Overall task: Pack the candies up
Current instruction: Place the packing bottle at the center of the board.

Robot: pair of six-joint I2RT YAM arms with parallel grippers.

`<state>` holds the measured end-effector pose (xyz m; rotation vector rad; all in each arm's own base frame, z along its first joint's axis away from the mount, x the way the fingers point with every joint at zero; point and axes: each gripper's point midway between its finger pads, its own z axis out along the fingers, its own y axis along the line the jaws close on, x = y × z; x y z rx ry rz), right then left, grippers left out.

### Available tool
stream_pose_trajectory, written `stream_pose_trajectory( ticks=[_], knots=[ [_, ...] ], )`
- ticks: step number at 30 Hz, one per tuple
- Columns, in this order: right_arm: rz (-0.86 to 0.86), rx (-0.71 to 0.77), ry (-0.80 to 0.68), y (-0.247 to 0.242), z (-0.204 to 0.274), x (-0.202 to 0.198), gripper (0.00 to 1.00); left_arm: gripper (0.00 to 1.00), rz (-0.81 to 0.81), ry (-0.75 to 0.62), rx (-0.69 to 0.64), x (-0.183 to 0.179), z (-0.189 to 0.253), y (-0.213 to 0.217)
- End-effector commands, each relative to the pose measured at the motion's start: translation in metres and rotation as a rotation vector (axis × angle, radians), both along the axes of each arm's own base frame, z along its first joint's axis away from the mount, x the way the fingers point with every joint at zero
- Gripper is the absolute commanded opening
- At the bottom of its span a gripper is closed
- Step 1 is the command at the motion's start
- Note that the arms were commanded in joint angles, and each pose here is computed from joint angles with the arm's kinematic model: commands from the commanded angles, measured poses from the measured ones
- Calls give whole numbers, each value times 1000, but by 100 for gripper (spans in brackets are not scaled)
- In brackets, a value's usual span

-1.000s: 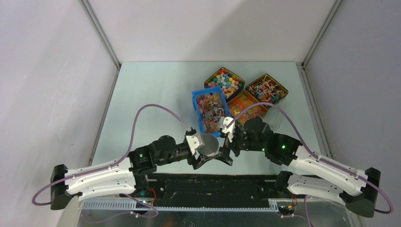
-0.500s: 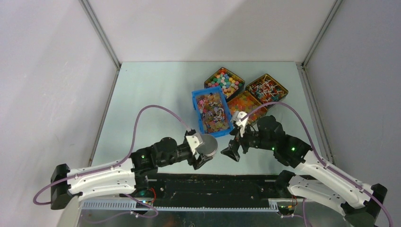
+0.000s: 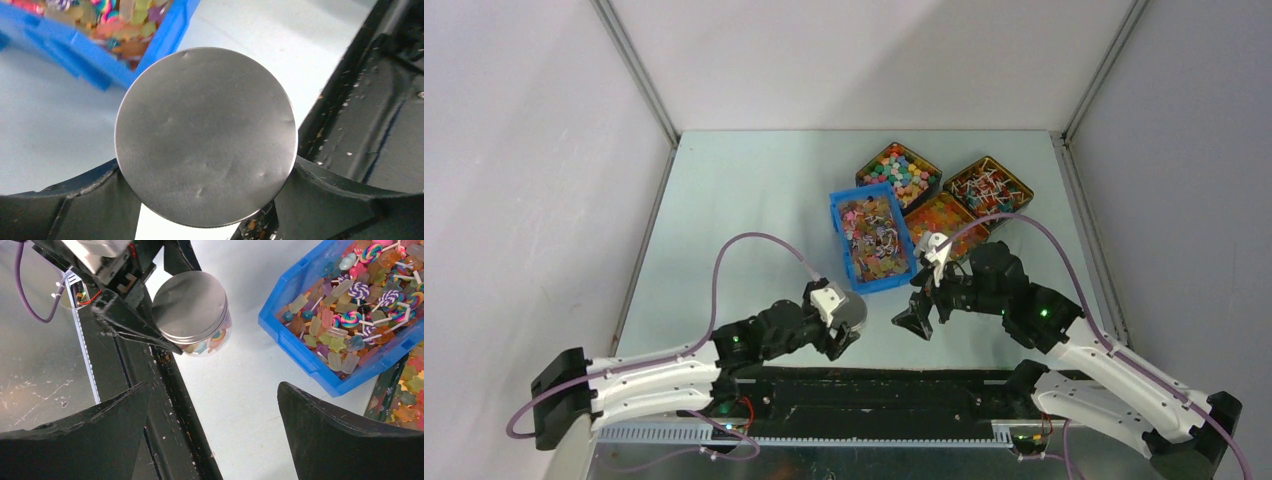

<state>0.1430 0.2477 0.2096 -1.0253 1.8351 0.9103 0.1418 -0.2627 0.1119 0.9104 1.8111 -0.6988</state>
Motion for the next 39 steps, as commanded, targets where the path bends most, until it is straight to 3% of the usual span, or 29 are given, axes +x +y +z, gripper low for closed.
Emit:
stream_pose_trajectory(
  ticks=[1,6,17,25,39],
  knots=[
    [6,21,12,3,3,0,100,42,139,-5,-125,22,12,3],
    [-1,14,19,1,1,0,100,42,286,18,-107,38,-10,29],
    [-10,10,20,-1,0,2,100,43,523,-27,-124,80,-13,68],
    [-24,5,27,-5,-2,3,100,43,572,-16,-60,114,-21,76],
    [-62,16,28,-13,0,5,100,40,517,50,33,158,-45,58]
  ],
)
